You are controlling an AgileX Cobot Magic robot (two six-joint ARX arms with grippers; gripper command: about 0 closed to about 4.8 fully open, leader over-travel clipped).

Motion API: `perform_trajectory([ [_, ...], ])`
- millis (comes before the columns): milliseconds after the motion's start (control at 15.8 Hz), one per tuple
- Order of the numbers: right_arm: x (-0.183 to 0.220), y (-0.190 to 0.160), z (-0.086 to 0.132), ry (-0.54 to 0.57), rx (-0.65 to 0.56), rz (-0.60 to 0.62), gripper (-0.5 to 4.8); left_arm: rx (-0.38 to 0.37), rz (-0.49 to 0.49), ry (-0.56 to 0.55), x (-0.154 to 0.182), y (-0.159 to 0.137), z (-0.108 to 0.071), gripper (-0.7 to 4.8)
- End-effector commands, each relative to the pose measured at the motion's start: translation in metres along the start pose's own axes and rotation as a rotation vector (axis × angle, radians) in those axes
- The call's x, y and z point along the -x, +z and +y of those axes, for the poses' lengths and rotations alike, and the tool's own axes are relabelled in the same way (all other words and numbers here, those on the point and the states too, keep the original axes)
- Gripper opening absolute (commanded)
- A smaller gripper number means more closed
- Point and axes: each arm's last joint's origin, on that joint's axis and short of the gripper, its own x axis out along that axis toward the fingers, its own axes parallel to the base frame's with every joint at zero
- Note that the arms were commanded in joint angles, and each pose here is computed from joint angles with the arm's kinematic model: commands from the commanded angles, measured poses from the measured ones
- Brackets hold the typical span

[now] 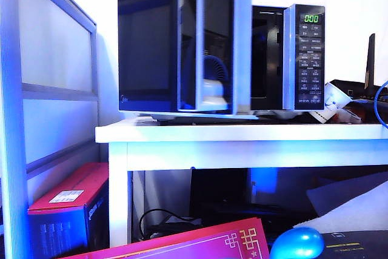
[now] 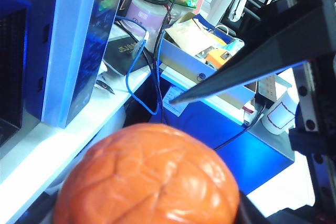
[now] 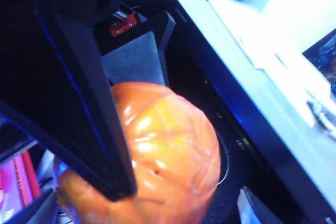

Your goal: Open the microwave door, place the orange inside the microwave, then close the microwave door.

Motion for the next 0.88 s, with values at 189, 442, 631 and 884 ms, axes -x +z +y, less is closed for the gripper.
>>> perform_trajectory([
  [189,0.001,0.008,-0.006,-0.06,0.063,-0.056,4.79,0.001,0.006,-0.057,0.0,0.001,-0.005,3.72],
  [442,-0.007,0.012,0.0,-0.036,0.104,-0.062,4.79,0.013,-0.016,-0.103,0.0,0.004,-0.007,3.72],
  [631,-0.013,0.01,0.002,-0.036,0.124,-0.044,4.79,0.018,-0.051,-0.168,0.0,0.01,-0.01,3.72],
  [884,-0.017,0.004,0.002,-0.07,0.13,0.022,4.79,0.023,-0.048,-0.183,0.0,0.01,-0.01,3.72],
])
